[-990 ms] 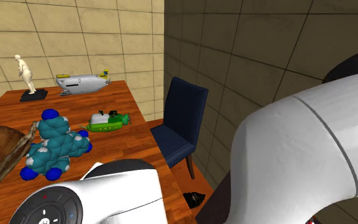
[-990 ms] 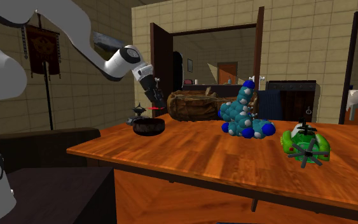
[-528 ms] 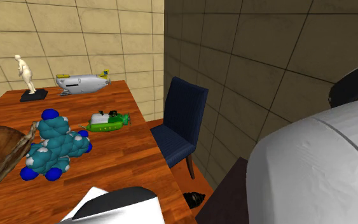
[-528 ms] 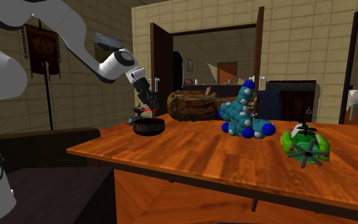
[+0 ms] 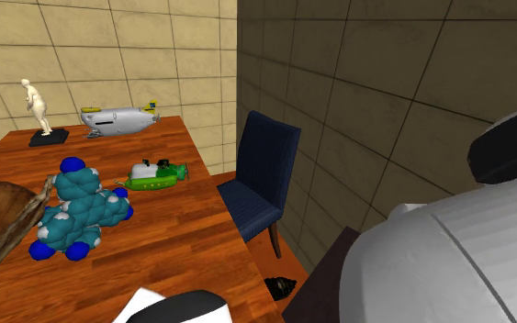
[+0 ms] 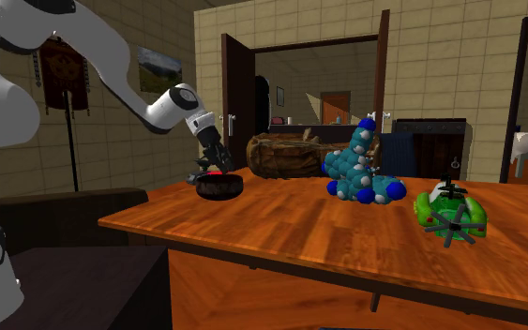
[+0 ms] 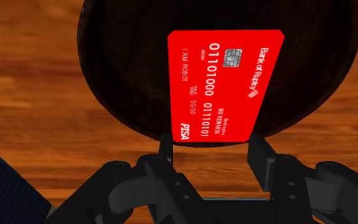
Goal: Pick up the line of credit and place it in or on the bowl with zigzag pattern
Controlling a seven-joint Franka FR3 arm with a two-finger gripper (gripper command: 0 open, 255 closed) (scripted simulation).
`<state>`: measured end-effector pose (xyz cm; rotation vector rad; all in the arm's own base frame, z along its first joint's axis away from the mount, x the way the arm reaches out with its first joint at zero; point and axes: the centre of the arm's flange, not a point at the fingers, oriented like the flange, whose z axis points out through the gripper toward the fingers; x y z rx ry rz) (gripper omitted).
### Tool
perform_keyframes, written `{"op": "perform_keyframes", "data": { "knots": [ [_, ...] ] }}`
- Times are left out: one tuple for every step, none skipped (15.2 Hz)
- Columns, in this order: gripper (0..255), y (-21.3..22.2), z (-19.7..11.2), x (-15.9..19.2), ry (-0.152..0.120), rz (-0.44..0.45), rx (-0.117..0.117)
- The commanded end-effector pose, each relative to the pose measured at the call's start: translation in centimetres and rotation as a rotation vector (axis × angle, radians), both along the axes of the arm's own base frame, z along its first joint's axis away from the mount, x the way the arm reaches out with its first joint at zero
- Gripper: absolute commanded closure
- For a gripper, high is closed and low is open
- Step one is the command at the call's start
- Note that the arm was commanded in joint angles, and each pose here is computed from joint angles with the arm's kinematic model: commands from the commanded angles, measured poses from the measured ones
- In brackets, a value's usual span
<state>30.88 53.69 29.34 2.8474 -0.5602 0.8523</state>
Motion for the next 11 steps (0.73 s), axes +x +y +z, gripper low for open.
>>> {"op": "perform_keyframes", "data": {
  "knots": [
    [255, -0.1, -1.1, 0.1, 0.000, 0.000, 0.000],
    [255, -0.1, -1.7, 0.1, 0.000, 0.000, 0.000],
    [255, -0.1, -2.3, 0.1, 0.000, 0.000, 0.000],
    [255, -0.1, -2.3, 0.1, 0.000, 0.000, 0.000],
    [255, -0.1, -2.3, 0.1, 0.000, 0.000, 0.000],
    [255, -0.1, -2.3, 0.1, 0.000, 0.000, 0.000],
    [255, -0.1, -2.3, 0.1, 0.000, 0.000, 0.000],
    [255, -0.1, -2.3, 0.1, 0.000, 0.000, 0.000],
    [255, -0.1, -2.3, 0.1, 0.000, 0.000, 0.000],
    [255, -0.1, -2.3, 0.1, 0.000, 0.000, 0.000],
    [255, -0.1, -2.3, 0.1, 0.000, 0.000, 0.000]
  ]
}}
